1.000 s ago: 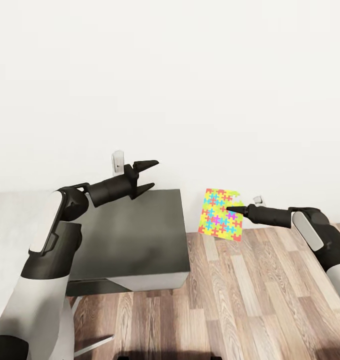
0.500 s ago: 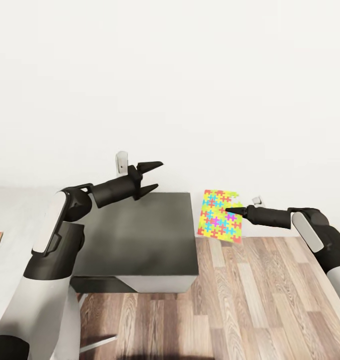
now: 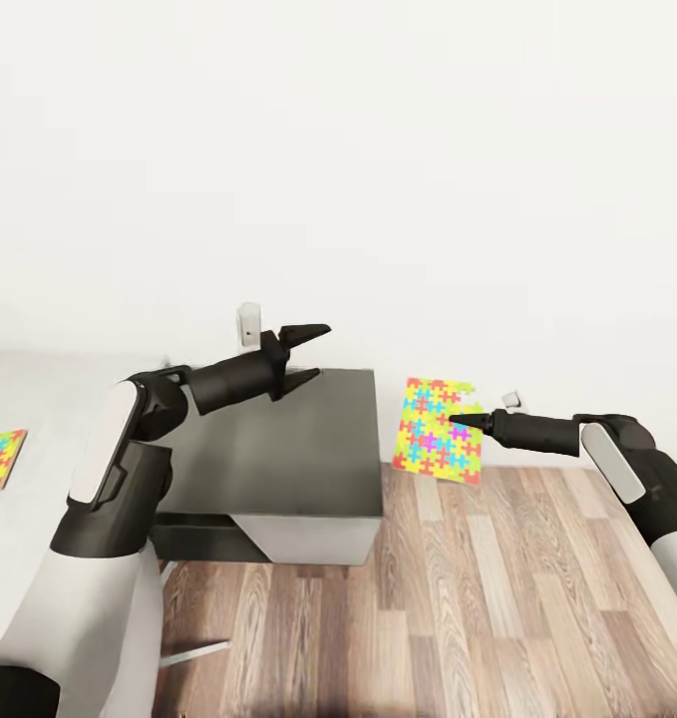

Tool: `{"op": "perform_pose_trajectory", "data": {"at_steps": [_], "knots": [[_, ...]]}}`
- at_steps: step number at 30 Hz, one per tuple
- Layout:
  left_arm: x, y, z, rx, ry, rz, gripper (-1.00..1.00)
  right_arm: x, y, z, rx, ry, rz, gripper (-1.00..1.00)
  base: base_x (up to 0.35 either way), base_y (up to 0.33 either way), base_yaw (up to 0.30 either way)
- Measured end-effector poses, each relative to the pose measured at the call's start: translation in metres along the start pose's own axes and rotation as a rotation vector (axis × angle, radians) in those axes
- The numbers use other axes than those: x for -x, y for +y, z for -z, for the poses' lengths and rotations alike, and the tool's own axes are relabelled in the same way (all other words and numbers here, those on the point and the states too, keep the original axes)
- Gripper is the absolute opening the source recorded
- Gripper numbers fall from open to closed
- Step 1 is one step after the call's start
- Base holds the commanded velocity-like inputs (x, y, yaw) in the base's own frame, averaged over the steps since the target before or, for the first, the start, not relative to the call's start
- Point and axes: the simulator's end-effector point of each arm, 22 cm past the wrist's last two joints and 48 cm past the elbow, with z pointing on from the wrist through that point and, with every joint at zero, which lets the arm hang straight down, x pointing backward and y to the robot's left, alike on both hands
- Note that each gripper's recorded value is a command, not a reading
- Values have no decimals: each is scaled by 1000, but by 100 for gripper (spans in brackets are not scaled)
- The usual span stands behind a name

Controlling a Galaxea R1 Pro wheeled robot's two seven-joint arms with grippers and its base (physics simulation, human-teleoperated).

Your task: Put all the toys in the child's room - the three board games (two on the bed and one on the table), the two jigsaw puzzles on the table, and the tennis ball on the table - inside the toy box on the table in the child's room.

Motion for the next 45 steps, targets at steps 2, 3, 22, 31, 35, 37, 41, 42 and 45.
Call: {"op": "perform_pose_trajectory", "data": {"at_steps": [2, 3, 22, 31, 35, 37, 41, 42, 45], "knots": [[0, 0, 0, 0, 1, 0, 100, 0, 0, 0, 0, 0, 0, -100, -241, -129, 8], [-1, 0, 0, 0, 1, -1, 100, 0, 0, 1, 0, -1, 0, -100, -180, -96, 6], [-8, -5, -4, -1, 19, -15, 100, -7, 21, 6, 27, 49, -6, -100, -49, -26, 164], [-9, -10, -4, -12, 20, -21, 100, -9, 34, 7, 39, 51, 33, -100, -4, -2, 272], [-9, -13, -3, -17, 21, -25, 100, -9, 38, 8, 42, 50, 45, -100, -1, -1, 265], [-9, -15, -3, -18, 21, -26, 100, -8, 39, 8, 42, 49, 48, -100, -1, 0, 254], [-9, -18, -2, -21, 21, -30, 100, -8, 42, 9, 44, 48, 54, -100, 0, 0, 241], [-9, -19, -2, -22, 21, -31, 100, -8, 42, 10, 44, 48, 55, -100, 0, 0, 234], [-9, -21, -2, -25, 20, -34, 100, -7, 44, 11, 45, 46, 59, -100, 0, 0, 230]]}}
